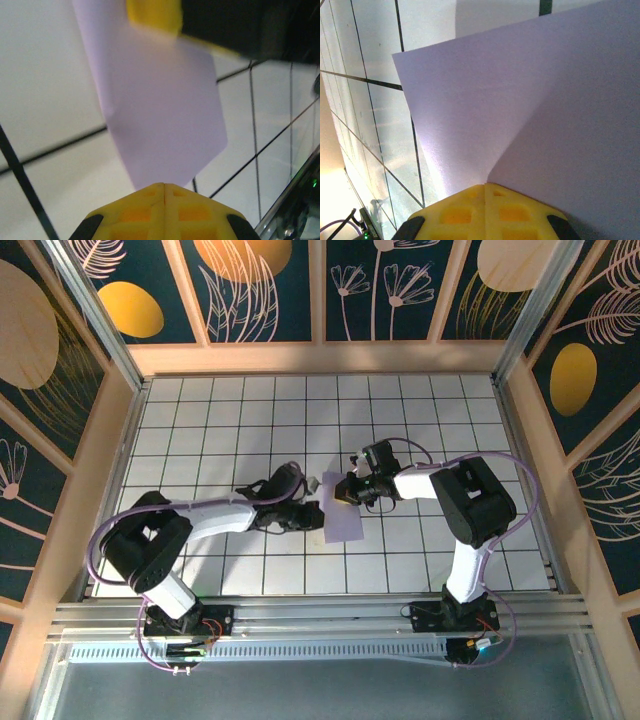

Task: Fold a paper plane with a square sheet of paper (fold left side to right side)
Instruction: Hold the square sheet of paper at the center of the table.

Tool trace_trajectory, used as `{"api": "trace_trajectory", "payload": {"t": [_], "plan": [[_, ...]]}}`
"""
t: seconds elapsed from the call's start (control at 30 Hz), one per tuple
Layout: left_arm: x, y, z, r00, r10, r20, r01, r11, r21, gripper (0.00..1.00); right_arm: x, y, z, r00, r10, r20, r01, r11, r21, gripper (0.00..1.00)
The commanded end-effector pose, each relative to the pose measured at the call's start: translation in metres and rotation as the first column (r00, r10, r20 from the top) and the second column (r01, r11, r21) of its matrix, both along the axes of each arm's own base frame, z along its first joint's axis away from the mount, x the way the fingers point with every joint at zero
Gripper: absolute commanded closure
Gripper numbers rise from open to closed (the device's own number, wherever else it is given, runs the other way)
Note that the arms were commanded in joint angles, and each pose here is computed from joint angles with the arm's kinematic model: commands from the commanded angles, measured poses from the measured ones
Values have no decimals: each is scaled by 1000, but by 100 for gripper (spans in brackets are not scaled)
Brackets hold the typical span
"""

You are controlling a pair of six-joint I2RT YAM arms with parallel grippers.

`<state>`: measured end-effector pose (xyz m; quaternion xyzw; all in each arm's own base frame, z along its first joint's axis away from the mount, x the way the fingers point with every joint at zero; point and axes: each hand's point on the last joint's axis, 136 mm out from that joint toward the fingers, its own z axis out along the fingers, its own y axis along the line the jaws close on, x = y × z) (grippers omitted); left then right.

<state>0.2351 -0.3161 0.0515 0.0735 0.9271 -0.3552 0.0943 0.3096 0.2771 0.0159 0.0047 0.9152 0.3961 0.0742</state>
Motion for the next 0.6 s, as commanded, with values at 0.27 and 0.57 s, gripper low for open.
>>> {"api": "trace_trajectory", "payload": {"t": [0.27, 0.57], "plan": [[14, -28, -30, 995, -92, -29, 92, 996, 4, 98, -14, -26, -31, 997, -42, -63, 32, 988, -151, 100], [7, -8, -58, 996, -68, -63, 75, 991, 113, 99, -2, -15, 0, 1000, -22, -2, 22, 995, -95, 97]]}}
